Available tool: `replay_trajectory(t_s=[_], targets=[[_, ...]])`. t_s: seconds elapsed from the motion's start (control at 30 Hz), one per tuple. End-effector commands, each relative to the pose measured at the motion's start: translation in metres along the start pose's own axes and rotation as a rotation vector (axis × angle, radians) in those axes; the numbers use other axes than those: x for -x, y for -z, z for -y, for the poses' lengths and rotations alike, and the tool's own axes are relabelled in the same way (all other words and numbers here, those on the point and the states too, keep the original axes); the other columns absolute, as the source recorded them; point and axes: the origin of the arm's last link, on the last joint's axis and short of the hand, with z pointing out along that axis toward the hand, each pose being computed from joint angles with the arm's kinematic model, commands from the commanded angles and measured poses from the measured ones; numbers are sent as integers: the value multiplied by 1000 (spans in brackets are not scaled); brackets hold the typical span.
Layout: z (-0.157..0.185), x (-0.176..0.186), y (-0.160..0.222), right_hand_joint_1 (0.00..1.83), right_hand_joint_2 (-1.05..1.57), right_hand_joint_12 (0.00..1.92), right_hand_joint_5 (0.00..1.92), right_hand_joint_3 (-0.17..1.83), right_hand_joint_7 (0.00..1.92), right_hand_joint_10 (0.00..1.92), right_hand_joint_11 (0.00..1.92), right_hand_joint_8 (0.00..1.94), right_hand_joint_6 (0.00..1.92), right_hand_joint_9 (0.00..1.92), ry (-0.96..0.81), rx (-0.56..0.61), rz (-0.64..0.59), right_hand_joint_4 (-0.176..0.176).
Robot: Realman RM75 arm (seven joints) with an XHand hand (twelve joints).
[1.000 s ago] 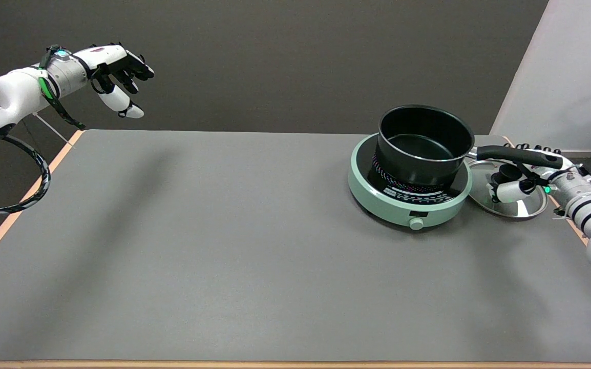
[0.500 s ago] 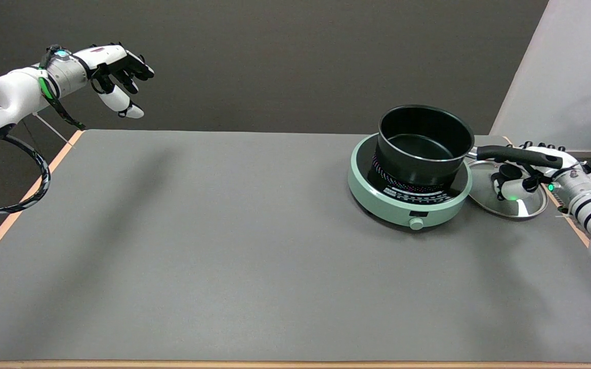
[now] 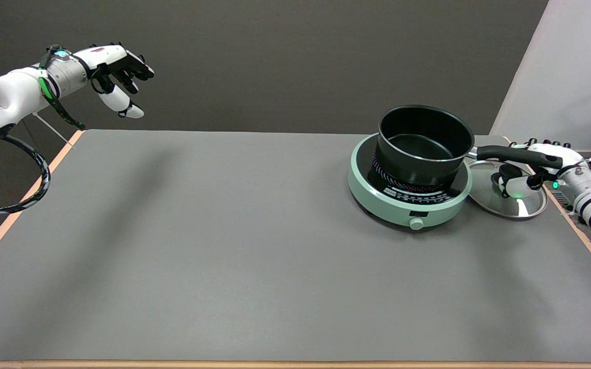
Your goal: Pick up the pot lid.
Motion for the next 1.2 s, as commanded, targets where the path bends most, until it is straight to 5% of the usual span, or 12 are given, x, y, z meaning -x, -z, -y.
replay_trajectory(t_s=[0.03,1.2], targets=[[1,1,-2,811,697,679,550,1020,570,330,323,174,369,538,15,-6,47,124],[0,-3,-5,864,725,729,617,910,703,397,387,237,356,656,37,-9,75,145]])
